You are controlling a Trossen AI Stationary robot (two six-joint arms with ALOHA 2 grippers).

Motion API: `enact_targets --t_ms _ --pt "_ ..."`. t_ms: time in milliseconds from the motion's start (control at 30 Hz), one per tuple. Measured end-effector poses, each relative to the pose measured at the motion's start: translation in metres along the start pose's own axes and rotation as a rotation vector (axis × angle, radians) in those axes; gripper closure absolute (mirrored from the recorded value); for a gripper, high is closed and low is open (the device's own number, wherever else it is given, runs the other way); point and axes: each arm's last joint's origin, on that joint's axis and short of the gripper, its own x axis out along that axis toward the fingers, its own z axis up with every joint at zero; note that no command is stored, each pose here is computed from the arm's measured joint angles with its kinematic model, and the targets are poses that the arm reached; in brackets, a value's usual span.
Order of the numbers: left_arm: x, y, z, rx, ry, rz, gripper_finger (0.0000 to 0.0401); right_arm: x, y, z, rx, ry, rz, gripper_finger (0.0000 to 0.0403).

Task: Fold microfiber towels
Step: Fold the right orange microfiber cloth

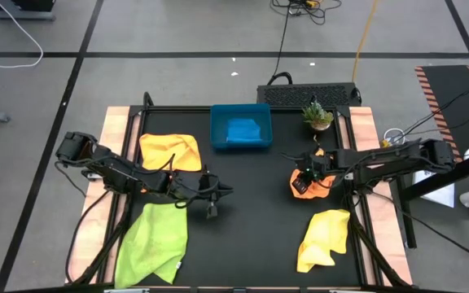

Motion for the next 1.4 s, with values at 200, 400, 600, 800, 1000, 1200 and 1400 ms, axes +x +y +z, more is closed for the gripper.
enact_targets --t_ms 200,400,600,800,1000,1200,1400 --pt "0.0 0.0 0.001 -0.022 -0.006 -0.001 0.0361 0.002 0.001 0.003 -0.081 -0.044 0.038 0.0272" --pt "0.0 0.0 0.001 -0.061 -0.014 -0.003 0.0361 0.001 0.006 0.009 -0.141 -0.109 0.079 0.03" --pt "0.0 0.0 0.001 -0.062 -0.013 -0.003 0.0361 0.001 0.006 0.01 -0.168 -0.116 0.079 0.0357" --pt "0.0 0.0 0.001 -0.062 -0.013 -0.003 0.0361 0.001 0.007 0.011 -0.227 -0.135 0.086 0.0399" --pt "0.003 -0.001 0.004 -0.037 -0.057 -0.04 0.0354 -0.011 0.022 0.023 -0.332 -0.262 0.17 0.0402" --pt "0.013 0.0 0.007 -0.01 -0.139 -0.126 0.0294 -0.034 0.049 0.038 -0.46 -0.445 0.358 0.0402" --pt "0.02 0.011 0.005 -0.052 -0.142 -0.082 0.0227 -0.066 0.075 0.054 -0.58 -0.59 0.438 0.0403"
